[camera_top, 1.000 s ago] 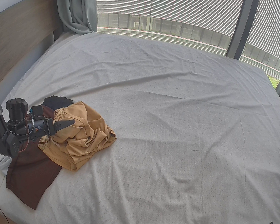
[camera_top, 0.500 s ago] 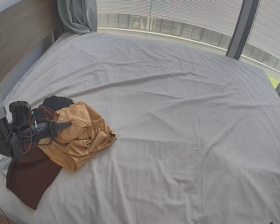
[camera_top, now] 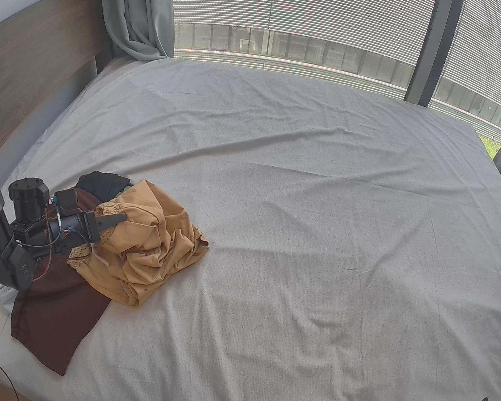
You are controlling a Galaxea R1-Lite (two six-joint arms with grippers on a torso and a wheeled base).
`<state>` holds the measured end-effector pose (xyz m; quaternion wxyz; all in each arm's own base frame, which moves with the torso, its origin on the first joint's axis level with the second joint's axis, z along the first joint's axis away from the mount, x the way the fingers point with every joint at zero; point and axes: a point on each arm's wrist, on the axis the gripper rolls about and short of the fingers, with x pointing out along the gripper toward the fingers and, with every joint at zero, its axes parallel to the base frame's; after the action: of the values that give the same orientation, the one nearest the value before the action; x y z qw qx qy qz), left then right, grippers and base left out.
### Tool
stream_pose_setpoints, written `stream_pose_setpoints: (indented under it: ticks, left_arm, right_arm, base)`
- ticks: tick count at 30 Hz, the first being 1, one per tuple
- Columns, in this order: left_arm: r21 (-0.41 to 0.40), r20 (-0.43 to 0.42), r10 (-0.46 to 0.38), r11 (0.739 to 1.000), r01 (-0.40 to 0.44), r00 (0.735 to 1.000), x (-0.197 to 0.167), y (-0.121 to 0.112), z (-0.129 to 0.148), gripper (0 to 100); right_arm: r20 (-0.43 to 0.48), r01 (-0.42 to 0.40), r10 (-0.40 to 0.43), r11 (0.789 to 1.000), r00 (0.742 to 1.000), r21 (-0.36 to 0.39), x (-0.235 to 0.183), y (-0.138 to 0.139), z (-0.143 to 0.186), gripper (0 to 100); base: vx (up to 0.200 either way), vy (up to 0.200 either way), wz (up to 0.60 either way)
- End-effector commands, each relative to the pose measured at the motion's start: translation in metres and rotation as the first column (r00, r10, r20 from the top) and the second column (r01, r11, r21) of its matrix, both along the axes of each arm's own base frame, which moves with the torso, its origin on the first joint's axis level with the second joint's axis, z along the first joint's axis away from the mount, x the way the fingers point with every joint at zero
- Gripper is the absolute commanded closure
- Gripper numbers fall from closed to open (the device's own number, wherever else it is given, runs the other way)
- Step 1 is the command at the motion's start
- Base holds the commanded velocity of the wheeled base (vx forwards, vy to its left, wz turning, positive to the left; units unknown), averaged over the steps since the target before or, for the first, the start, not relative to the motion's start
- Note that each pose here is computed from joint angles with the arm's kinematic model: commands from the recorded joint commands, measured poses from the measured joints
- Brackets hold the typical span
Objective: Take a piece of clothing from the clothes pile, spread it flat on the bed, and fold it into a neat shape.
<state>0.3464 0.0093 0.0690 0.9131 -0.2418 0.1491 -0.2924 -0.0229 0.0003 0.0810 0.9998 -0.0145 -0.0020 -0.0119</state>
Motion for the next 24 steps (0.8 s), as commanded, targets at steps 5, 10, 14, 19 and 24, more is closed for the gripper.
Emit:
stream_pose_setpoints:
  ticks: [5, 10, 14, 19, 24]
  left_arm:
    - [-0.035, 0.07, -0.018, 0.999, 0.021, 0.997, -0.036, -0.01, 0.035, 100]
    - [-0.062, 0.061, -0.02, 0.998, 0.023, 0.998, -0.049, -0.012, 0.042, 100]
    - [-0.097, 0.057, -0.034, 0.994, 0.04, 0.998, -0.05, -0.018, 0.043, 100]
    - [-0.108, 0.07, -0.042, 0.993, 0.05, 0.997, -0.051, -0.022, 0.046, 100]
    - [-0.118, 0.071, -0.052, 0.991, 0.061, 0.996, -0.05, -0.022, 0.048, 100]
  right_arm:
    - [-0.004, 0.001, -0.001, 1.0, 1.0, -0.002, 0.0, 0.0, -0.005, 0]
    - [-0.004, 0.001, -0.001, 1.0, 1.0, -0.002, 0.0, 0.0, -0.005, 0]
    - [-0.004, 0.001, -0.001, 1.0, 1.0, 0.0, 0.0, 0.0, -0.005, 0]
    - [-0.003, 0.001, -0.001, 1.0, 1.0, 0.0, 0.0, 0.0, -0.005, 0]
    - [-0.003, 0.001, -0.001, 1.0, 1.0, 0.001, 0.0, 0.0, -0.005, 0]
  base:
    - [0.0, 0.0, 0.0]
    - [0.0, 0.0, 0.0]
    - [0.0, 0.0, 0.0]
    - [0.0, 0.0, 0.0]
    - [0.0, 0.0, 0.0]
